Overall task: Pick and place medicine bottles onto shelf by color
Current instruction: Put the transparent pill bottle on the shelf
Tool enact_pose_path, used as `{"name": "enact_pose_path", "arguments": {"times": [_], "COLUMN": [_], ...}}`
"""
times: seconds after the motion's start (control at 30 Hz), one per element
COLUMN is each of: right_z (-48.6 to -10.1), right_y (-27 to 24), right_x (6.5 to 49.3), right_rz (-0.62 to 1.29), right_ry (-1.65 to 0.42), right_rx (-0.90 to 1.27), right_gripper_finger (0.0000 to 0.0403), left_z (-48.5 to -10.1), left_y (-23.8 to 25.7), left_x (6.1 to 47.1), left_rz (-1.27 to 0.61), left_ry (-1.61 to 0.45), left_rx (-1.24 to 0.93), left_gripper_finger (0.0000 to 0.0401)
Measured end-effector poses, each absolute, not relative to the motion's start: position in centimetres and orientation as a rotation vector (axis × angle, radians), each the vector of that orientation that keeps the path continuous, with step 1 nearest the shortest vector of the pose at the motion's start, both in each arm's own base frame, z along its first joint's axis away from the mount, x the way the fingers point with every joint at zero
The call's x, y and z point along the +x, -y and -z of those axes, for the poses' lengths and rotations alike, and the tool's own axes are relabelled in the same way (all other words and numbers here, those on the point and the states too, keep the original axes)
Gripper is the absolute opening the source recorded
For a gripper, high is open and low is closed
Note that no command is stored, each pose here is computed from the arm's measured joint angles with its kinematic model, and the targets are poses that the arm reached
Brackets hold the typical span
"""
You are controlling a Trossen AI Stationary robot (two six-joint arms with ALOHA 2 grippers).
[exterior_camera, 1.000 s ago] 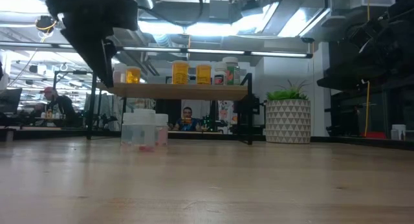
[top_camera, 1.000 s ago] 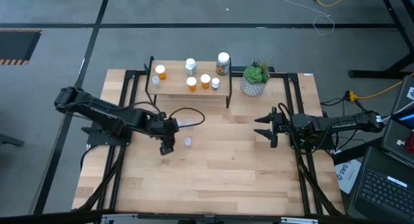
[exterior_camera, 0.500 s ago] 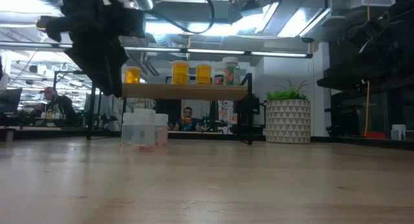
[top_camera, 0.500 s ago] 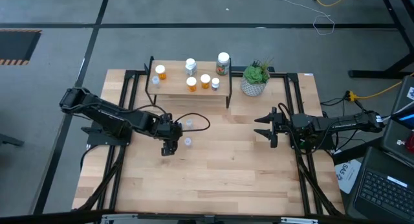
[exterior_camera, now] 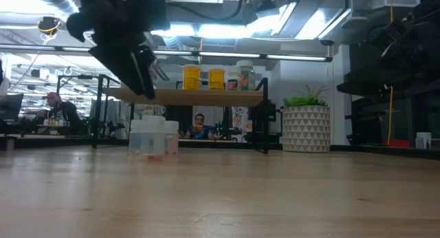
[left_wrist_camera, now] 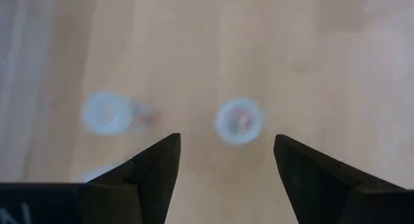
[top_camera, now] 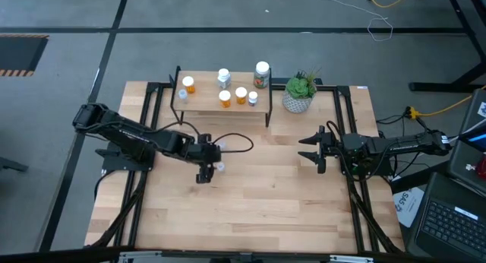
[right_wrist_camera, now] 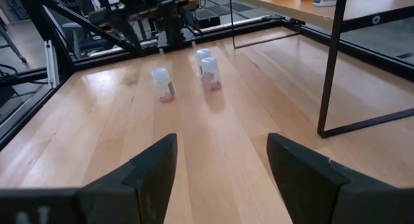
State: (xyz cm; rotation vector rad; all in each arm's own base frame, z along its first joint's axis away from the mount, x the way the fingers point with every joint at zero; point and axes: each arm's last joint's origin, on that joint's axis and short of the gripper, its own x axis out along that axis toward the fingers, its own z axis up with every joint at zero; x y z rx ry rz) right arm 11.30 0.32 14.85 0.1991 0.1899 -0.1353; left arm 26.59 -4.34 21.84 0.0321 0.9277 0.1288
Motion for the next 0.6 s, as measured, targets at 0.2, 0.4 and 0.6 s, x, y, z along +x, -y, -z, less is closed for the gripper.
{"name": "enact_pose_path", "arguments": {"times": [0.2, 0.4, 0.6], "right_z": [-14.9, -14.8, -14.8], "right_y": [-0.3, -0.3, -0.3], "right_x": [11.3, 11.3, 11.3], "right_rz": [0.135, 0.135, 0.136], "right_ry": [-0.188, -0.192, -0.194], "right_rx": [0.199, 0.199, 0.198], "right_gripper_finger": [0.0241, 0.0241, 0.0241], "left_z": [-21.1, -19.9, -19.4], "left_y": [5.0, 5.3, 5.4], "left_x": [26.9, 27.9, 28.5], "left_rz": [-0.093, -0.07, -0.062], "left_ry": [-0.952, -0.955, -0.945], "left_rx": [0.009, 0.041, 0.061], "left_gripper_finger": [0.0245, 0.0245, 0.0245]}}
